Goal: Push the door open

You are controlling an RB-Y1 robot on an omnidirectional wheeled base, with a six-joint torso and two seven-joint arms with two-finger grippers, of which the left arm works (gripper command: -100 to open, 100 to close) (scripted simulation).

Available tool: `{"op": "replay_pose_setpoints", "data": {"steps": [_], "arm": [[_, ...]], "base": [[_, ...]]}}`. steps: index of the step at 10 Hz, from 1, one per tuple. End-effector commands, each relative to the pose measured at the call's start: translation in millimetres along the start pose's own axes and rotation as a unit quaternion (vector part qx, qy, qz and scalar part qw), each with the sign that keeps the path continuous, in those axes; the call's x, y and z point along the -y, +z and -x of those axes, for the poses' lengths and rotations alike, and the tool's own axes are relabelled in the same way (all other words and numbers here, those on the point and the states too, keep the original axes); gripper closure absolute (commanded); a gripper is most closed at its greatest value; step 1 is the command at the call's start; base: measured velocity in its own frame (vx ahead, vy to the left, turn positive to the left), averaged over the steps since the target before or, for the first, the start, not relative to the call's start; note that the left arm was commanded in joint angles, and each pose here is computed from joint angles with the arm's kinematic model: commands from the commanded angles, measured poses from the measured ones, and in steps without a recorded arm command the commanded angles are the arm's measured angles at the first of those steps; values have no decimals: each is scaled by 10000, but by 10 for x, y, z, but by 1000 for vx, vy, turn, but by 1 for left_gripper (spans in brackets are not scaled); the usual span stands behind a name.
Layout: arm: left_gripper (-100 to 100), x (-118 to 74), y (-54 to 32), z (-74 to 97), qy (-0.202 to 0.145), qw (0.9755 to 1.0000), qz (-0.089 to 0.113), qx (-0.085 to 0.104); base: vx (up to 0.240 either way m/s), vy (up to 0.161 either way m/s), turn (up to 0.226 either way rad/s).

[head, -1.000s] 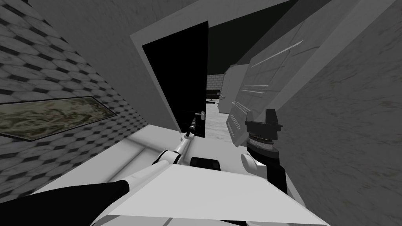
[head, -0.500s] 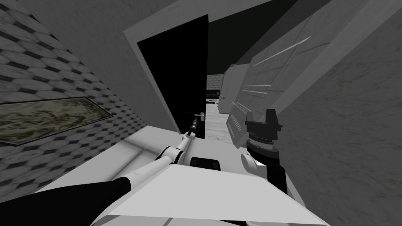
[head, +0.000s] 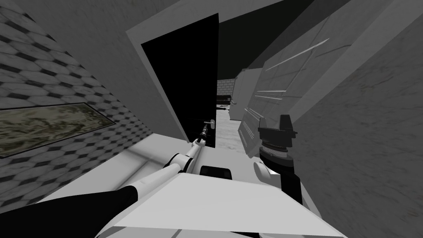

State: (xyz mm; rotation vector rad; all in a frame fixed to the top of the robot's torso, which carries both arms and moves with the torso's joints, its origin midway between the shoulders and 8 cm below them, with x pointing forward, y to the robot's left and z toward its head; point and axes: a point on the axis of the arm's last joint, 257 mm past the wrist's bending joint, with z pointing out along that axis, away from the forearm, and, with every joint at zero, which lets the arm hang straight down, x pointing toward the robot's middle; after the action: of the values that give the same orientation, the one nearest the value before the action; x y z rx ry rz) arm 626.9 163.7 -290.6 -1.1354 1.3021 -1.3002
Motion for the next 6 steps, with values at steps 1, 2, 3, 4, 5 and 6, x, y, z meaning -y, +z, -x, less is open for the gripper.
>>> {"op": "replay_pose_setpoints", "data": {"steps": [1, 2, 3, 4, 5, 6], "arm": [[-100, 2, 3, 44, 22, 10000, 1, 25], [-100, 1, 2, 67, 30, 10000, 2, 41], [-100, -1, 1, 83, 31, 10000, 4, 53], [-100, -3, 0, 89, 27, 10000, 7, 62], [-100, -7, -1, 88, 17, 10000, 9, 68], [-100, -13, -3, 74, -5, 10000, 14, 70]], "base": [[143, -1, -14], [193, -36, -25], [221, -46, -18], [206, -31, -20], [202, -22, -23], [197, -26, -26]]}}
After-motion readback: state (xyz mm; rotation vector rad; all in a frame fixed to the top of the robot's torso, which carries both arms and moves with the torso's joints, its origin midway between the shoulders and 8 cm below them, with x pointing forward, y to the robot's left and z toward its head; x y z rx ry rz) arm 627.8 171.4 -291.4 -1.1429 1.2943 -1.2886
